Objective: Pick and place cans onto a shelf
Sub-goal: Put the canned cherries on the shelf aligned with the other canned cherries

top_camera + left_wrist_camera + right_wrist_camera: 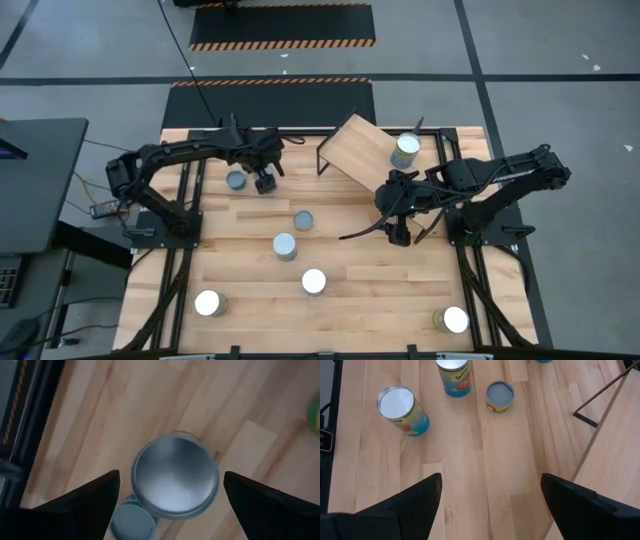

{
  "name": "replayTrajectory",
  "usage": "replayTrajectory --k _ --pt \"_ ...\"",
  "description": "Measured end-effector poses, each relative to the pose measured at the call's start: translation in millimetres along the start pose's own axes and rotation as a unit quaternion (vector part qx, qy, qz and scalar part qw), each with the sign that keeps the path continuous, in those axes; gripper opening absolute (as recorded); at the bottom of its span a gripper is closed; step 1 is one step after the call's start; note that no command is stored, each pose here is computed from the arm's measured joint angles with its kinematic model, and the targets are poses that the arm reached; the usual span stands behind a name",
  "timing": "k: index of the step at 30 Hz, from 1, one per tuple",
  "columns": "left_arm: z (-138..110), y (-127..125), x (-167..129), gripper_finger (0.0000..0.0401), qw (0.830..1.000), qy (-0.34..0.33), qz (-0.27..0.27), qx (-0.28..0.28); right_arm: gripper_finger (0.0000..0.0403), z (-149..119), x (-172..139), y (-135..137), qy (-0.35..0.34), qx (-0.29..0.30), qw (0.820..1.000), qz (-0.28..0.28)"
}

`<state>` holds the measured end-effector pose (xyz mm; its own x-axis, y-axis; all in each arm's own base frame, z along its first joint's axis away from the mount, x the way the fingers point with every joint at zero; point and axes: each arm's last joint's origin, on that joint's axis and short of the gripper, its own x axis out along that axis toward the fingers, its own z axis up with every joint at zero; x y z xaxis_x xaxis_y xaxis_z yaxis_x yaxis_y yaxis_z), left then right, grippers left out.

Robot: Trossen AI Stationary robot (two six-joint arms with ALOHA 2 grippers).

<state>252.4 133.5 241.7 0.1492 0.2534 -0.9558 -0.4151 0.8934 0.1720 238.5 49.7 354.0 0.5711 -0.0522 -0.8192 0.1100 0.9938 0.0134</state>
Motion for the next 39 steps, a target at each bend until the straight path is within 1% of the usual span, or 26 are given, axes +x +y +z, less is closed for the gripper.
replayTrajectory --k 4,7,9,13,18,22,27,31,33,36,39 --pt "-2 0 4 0.0364 0.998 0.0 -0.035 0.057 0.0348 0 0 0 0.002 0.01 1.0 0.003" --pt "-3 5 5 0.0364 0.996 -0.001 -0.039 0.082 0.0348 0 0 1 0.004 0.017 1.0 0.012" --pt "-4 10 6 0.0364 0.995 0.0 -0.036 0.088 0.0348 0 0 1 0.004 0.021 1.0 0.013" --pt "-5 20 8 0.0364 0.996 0.002 -0.034 0.087 0.0348 0 0 1 0.005 0.031 0.999 0.014" --pt "-6 27 12 0.0364 0.994 0.005 -0.044 0.095 0.0348 0 0 2 0.01 0.039 0.999 0.03" --pt "-4 34 14 0.0364 0.994 -0.007 -0.038 0.098 0.0348 -1 0 2 0.012 0.04 0.998 0.038" --pt "-6 44 23 0.0364 0.994 0.006 -0.053 0.092 0.0348 -1 0 3 0.016 0.043 0.998 0.048" --pt "-2 44 31 0.0364 0.994 0.006 -0.056 0.092 0.0348 -1 0 3 0.02 0.045 0.997 0.058" --pt "1 44 32 0.0364 0.995 -0.008 -0.053 0.088 0.0348 -1 0 3 0.02 0.046 0.997 0.058" --pt "6 44 31 0.0364 0.996 -0.032 -0.046 0.067 0.0348 -1 0 3 0.022 0.046 0.997 0.058" --pt "6 43 33 0.0357 0.996 -0.027 -0.05 0.062 0.0348 -2 0 3 0.026 0.047 0.997 0.06"
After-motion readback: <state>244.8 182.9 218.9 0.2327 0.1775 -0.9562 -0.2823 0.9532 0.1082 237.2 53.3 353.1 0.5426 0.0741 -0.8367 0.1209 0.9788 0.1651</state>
